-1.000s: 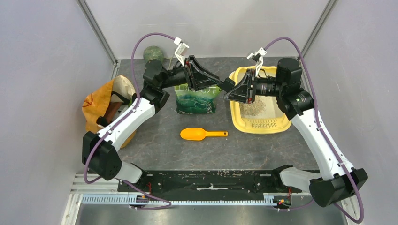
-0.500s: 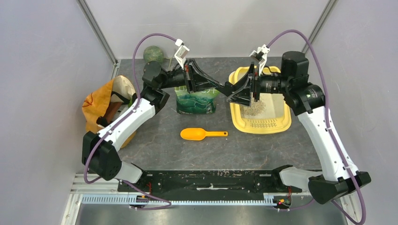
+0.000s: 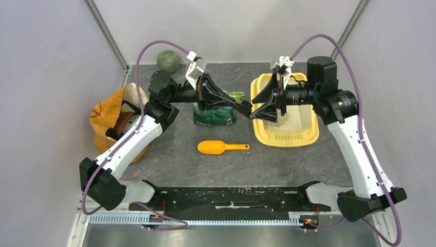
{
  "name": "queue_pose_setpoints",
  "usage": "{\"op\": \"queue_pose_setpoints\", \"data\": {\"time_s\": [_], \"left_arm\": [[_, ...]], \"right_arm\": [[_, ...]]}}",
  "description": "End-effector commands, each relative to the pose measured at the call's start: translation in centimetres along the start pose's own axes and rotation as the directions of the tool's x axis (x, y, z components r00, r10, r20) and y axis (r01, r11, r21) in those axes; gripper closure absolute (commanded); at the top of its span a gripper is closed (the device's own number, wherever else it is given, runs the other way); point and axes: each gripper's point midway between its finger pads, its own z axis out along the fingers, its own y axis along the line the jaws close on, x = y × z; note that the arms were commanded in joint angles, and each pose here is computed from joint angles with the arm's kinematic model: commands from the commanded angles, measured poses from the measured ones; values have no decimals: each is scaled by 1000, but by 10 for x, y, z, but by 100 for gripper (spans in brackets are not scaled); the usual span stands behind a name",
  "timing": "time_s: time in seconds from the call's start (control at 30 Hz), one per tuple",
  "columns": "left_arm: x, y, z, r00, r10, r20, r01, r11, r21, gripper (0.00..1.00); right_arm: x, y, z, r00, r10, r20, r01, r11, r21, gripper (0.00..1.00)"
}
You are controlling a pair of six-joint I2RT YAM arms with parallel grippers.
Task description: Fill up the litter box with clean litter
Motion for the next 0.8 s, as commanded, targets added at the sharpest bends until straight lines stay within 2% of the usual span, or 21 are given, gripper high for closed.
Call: {"op": "queue_pose_setpoints", "data": {"time_s": [0.0,0.07,0.33,0.77], "left_arm": [[2,-6,-2,995,100,-17,-100,995,17,98],[3,-4,-1,995,102,-19,-102,995,14,98],[3,-2,1,994,109,-16,-109,994,5,98],[4,-3,3,995,96,-24,-96,995,11,98]], "right_arm": [[-5,9,5,997,-69,20,70,996,-54,27],[-7,11,7,996,-83,24,85,995,-60,28],[-6,8,11,994,-105,13,106,994,-31,47],[-8,-1,15,995,-103,5,103,995,6,57]]}}
